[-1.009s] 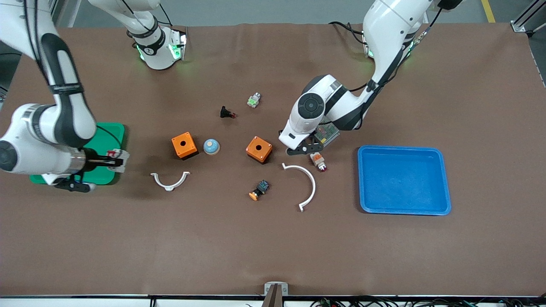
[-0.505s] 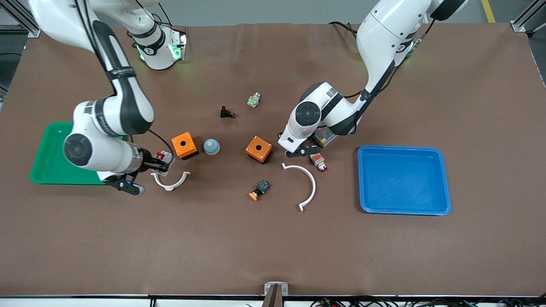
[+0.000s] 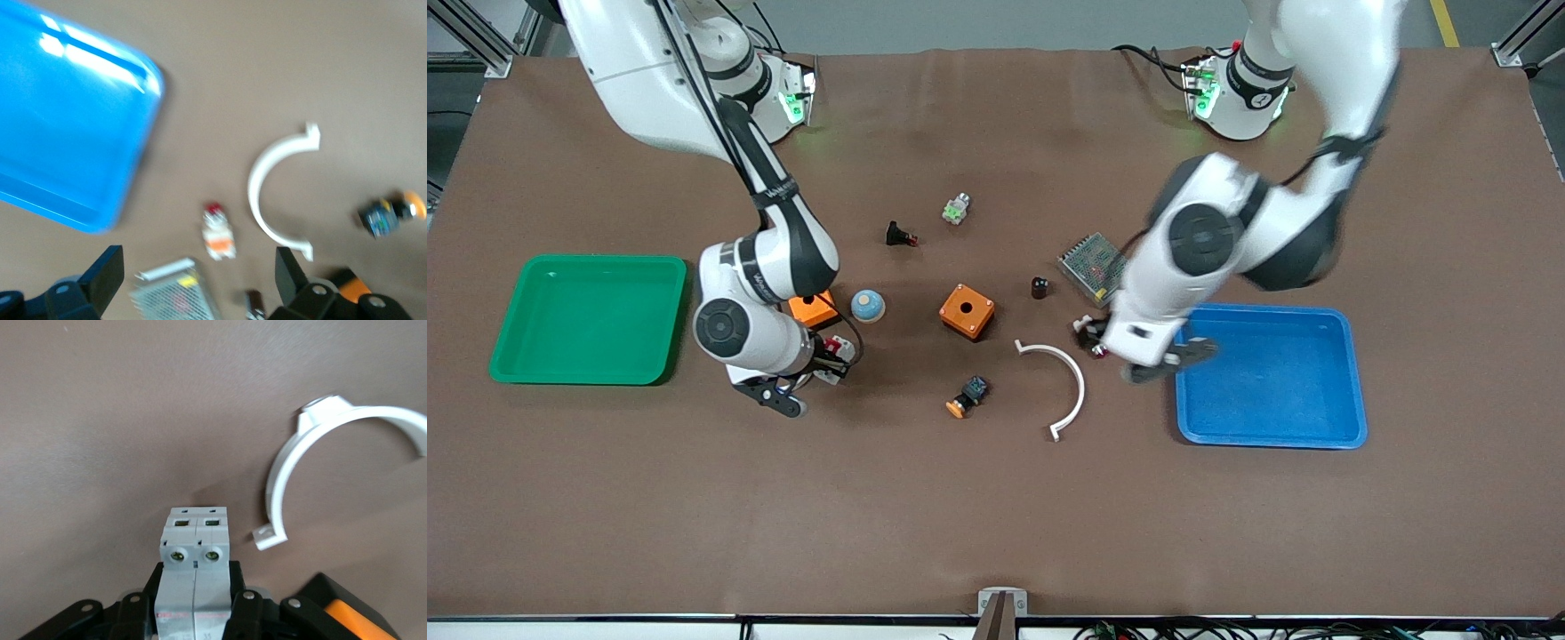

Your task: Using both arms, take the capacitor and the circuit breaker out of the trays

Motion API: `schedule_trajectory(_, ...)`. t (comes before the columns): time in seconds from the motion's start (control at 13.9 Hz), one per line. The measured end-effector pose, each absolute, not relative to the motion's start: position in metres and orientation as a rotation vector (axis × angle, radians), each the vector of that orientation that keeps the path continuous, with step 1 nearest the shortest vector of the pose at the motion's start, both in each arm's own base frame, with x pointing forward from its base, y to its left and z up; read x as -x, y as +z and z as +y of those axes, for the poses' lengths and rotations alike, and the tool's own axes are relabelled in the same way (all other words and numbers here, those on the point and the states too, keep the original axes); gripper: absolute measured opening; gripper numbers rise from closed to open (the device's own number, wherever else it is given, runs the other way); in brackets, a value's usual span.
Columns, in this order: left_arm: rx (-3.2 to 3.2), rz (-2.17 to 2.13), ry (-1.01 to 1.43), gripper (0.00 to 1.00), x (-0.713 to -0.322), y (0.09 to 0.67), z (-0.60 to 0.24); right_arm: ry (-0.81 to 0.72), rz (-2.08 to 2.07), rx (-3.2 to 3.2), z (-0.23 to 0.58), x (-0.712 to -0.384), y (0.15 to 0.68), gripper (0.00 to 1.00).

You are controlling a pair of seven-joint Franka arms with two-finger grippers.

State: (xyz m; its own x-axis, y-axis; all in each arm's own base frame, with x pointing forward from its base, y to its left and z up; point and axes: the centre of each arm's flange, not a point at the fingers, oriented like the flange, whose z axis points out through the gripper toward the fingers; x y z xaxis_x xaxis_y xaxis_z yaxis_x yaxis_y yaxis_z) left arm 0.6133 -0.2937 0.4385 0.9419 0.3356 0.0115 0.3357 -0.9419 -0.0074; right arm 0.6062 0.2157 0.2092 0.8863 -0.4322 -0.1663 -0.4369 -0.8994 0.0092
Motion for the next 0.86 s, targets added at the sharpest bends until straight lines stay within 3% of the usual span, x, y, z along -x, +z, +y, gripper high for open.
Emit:
schedule_trajectory(0.14, 3.042, -0.495, -0.134, 1.00, -0.627, 0.492, -0.246, 0.256, 0.697, 3.024, 0.217, -0.610, 0.208, 0.40)
schedule_trajectory(0.22, 3.038, -0.442, -0.169, 1.00, -0.630, 0.510, -0.224, 0.247, 0.699, 3.022, 0.216, -0.612, 0.210, 0.45)
schedule_trajectory(0.58, 3.024, -0.227, -0.178, 1.00, -0.622, 0.582, -0.116, 0.302, 0.739, 3.028, 0.196, -0.621, 0.233, 0.92)
schedule_trajectory(0.86, 3.067, -0.122, -0.144, 1.00, -0.596, 0.623, -0.081, 0.357, 0.653, 3.006, 0.111, -0.628, 0.333, 0.97)
